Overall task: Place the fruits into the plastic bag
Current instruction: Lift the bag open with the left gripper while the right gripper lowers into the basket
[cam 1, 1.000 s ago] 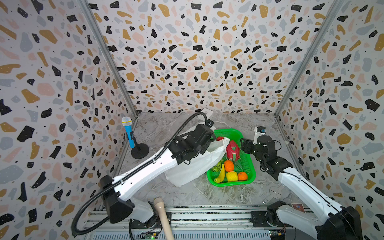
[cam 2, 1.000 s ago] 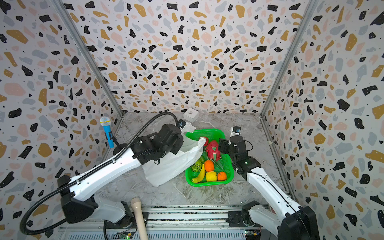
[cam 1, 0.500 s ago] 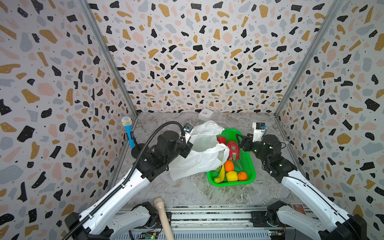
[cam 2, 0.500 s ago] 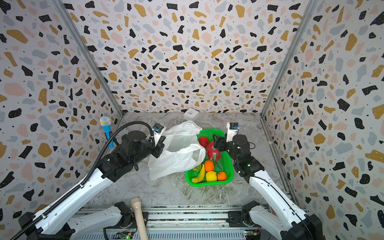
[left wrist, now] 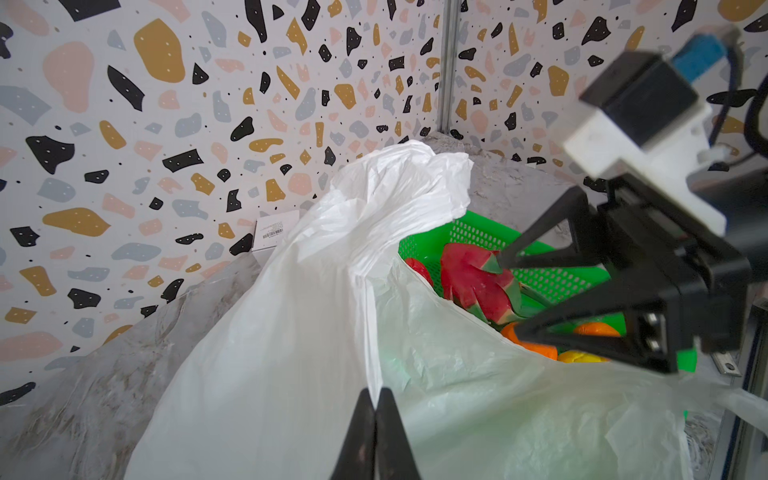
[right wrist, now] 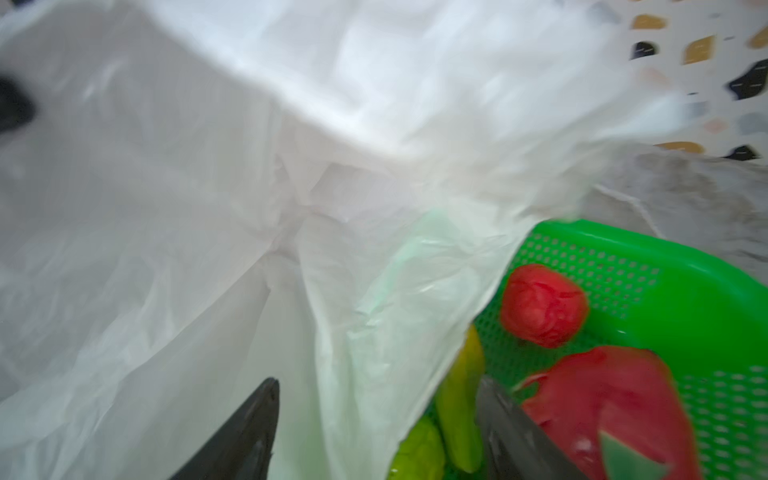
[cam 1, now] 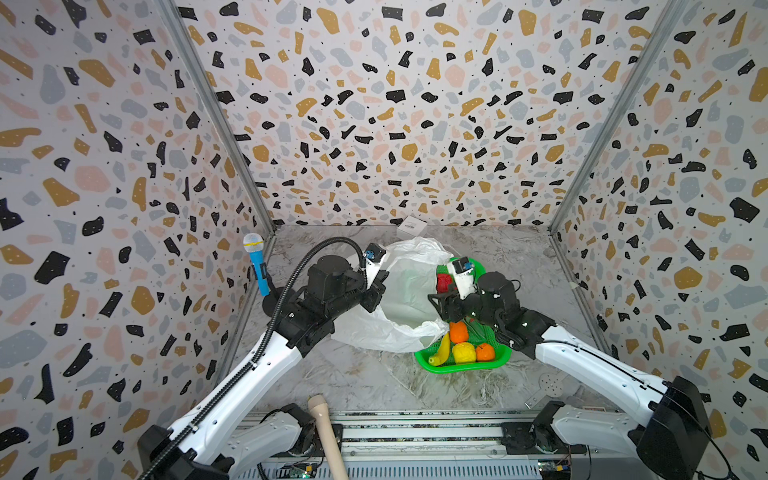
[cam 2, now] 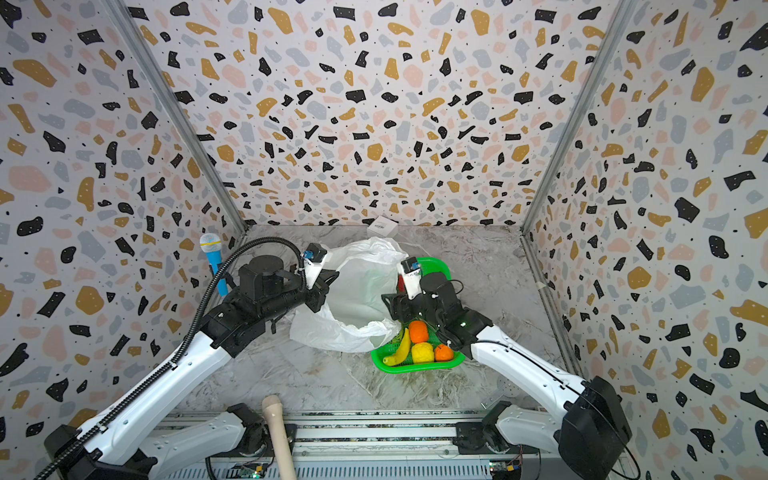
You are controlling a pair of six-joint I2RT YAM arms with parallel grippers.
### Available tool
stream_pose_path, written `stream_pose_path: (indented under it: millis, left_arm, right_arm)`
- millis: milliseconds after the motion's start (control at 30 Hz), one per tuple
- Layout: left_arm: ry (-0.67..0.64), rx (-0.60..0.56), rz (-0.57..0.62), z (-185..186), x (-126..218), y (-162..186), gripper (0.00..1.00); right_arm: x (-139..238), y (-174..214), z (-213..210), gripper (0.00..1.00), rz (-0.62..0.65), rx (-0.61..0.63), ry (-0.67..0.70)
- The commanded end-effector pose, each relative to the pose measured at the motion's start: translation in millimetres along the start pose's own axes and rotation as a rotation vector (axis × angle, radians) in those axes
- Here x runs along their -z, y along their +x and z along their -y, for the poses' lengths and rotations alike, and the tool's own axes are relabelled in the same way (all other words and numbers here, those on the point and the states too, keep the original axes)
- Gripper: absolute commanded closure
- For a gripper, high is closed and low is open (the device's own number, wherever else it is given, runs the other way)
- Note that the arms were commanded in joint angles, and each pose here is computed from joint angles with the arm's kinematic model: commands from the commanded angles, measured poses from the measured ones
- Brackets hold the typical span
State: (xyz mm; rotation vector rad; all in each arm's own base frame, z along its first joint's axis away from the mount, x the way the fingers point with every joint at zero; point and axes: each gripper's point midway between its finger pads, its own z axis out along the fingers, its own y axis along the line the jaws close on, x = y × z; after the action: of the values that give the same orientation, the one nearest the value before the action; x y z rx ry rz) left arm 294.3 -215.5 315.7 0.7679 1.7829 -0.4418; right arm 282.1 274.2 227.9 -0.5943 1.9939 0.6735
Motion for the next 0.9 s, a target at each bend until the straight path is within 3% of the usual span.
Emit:
stream_pose_path:
  millis: [0,300,433,567,867]
  left_arm:
    - [-0.054,0.023,0.074,-12.2,-1.3,-15.3,1.00]
    - [-0.100,0.042,0.079,-22.5,-1.6,-7.6,1.00]
    - [-0.101,0.039,0.097,-22.1,0.4,-7.2,1.00]
    - [-0.104,0.036,0.109,-22.2,2.2,-8.8,1.00]
    - [-0.105,0.038,0.110,-22.9,3.1,-10.4,1.00]
  right_arm:
    - [8.1,5.5,12.3,0.24,0.001,-0.029,0.053]
    - [44.2,25.1,72.6,0.23,-0.004,-0.203,0.226]
    - [43.8,66.9,83.4,0.23,-0.158,-0.243,0.284]
    - [30.5,119.3,74.6,0.26,-0.363,-0.278,0.225]
    - [10.2,137.3,83.6,0.26,-0.446,-0.255,0.252]
